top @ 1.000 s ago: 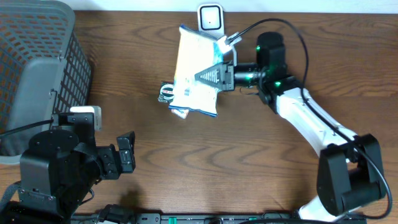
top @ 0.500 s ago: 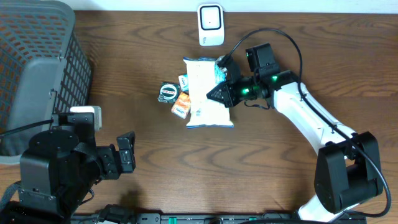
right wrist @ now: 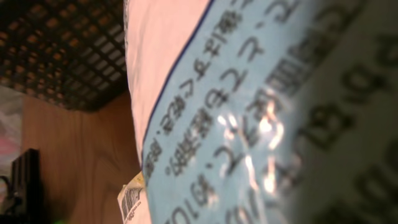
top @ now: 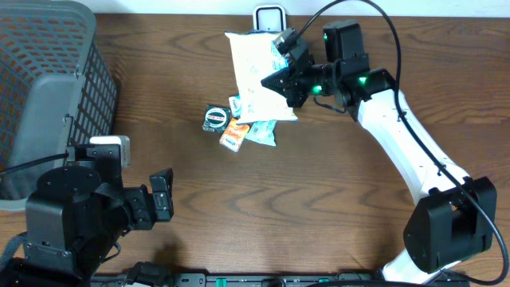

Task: Scan the item barcode
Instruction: 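Hold the bag's back barcode up in front of the white scanner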

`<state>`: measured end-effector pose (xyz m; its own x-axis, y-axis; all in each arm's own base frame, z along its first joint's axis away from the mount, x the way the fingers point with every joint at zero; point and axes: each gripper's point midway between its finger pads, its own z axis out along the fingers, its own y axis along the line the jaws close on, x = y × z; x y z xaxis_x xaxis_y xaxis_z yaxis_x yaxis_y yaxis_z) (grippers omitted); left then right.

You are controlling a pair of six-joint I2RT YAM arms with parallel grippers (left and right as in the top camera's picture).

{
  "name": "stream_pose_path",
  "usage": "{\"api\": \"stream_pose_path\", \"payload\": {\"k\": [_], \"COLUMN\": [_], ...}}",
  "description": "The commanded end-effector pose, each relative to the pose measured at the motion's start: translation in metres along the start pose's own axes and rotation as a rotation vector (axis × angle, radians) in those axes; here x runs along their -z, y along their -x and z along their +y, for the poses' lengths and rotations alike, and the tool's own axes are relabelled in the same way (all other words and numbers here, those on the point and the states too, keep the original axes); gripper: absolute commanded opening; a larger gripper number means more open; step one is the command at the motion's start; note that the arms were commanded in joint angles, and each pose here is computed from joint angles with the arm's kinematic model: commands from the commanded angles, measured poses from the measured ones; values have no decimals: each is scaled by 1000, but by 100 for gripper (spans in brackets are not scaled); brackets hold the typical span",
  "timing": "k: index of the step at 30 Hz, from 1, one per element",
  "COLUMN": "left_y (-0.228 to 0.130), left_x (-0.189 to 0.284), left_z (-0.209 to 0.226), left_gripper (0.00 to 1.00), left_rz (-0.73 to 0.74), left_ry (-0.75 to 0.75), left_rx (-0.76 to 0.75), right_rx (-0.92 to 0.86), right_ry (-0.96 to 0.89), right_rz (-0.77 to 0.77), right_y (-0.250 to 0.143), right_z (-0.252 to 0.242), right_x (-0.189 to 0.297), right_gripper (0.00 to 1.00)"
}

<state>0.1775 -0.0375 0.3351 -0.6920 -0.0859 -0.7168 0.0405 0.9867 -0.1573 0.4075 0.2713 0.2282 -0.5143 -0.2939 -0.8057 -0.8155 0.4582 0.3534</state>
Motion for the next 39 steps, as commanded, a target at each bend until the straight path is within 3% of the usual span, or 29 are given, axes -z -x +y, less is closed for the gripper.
{"api": "stream_pose_path", "payload": {"k": [1,14,26,39], "left_y": [2,2,2,2], "left_x": [1,1,1,1], "left_z": [0,1,0,0], "left_gripper": [98,98,98,98], "left_rz": [-6,-6,-6,-6], "left_ry": [3,3,3,3], "left_rx": [15,15,15,15], "right_rx": [34,-20,28,1], "right_ry": [117,175,156,109], "right_rz": [-48,-10,-48,-17], "right_y": [19,8,25,17], "right_z": [24,36,52,45], "right_x": [9,11,32,31], "right_gripper": [1,1,1,1]}}
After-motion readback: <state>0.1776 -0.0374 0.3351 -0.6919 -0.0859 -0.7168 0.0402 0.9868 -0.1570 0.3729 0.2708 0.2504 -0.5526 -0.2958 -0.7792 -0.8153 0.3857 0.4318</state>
